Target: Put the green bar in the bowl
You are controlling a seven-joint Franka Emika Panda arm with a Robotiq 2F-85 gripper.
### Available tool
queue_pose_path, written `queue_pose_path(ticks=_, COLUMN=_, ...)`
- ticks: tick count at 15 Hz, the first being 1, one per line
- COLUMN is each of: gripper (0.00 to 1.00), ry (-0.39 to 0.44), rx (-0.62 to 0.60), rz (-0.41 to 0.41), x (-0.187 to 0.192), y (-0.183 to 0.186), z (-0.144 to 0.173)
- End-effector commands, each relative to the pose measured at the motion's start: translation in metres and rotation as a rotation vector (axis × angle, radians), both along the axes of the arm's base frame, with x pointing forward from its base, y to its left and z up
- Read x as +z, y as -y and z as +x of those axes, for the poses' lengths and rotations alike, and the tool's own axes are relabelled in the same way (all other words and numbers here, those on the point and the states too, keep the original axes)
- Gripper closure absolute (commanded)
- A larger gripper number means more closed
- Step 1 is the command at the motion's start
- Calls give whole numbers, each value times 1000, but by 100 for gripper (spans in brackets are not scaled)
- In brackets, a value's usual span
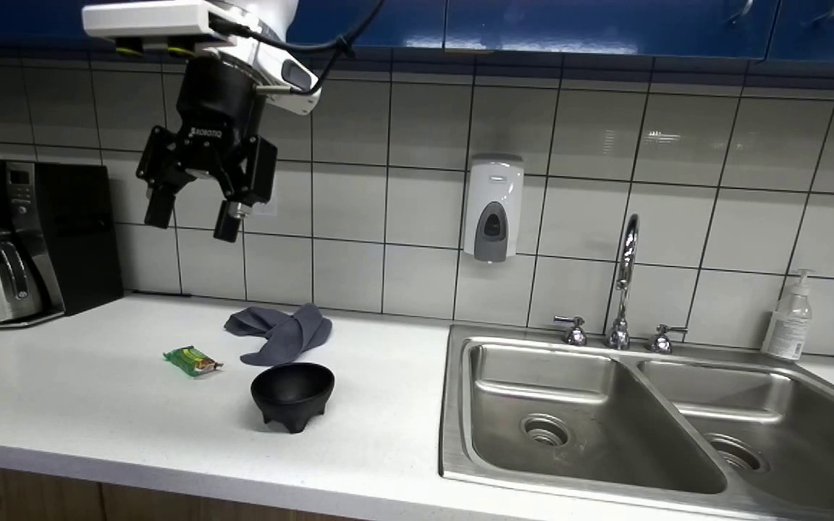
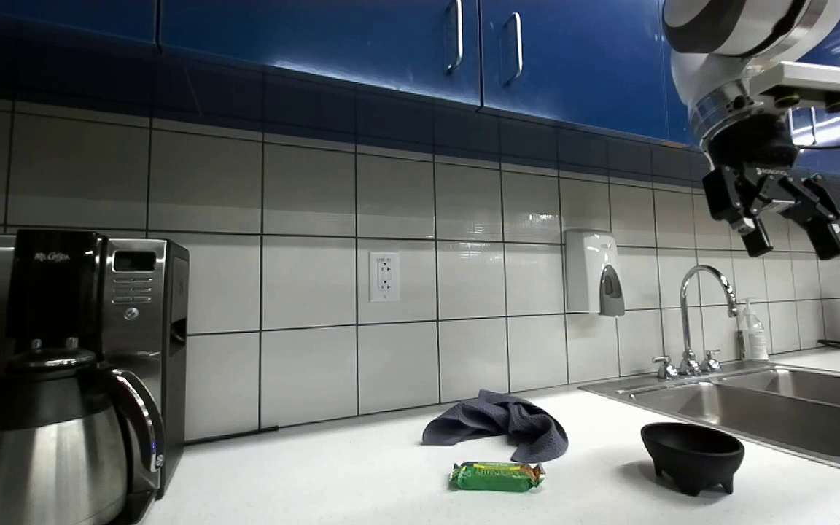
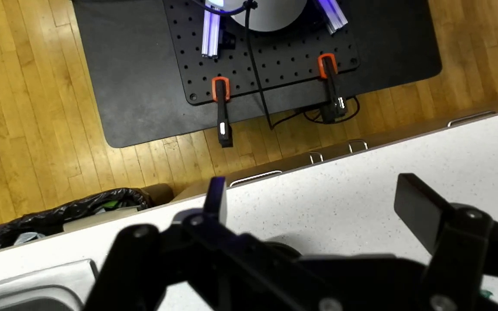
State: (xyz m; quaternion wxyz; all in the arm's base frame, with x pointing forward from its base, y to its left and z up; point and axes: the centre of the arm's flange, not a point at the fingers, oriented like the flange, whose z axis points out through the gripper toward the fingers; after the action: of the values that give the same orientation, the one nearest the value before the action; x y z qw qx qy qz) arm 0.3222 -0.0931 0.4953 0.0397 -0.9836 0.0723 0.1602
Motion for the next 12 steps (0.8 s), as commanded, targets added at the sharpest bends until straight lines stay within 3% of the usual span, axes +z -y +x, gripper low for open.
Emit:
queue_pose_path(ticks=1, gripper=0, ry=-17, rx=73, rz=-46, x=-22, y=-10, z=16)
queue_pose_path(ticks=12, gripper=0, ry=-34, rx=225, rz=-78, x=-88, y=-29, z=25)
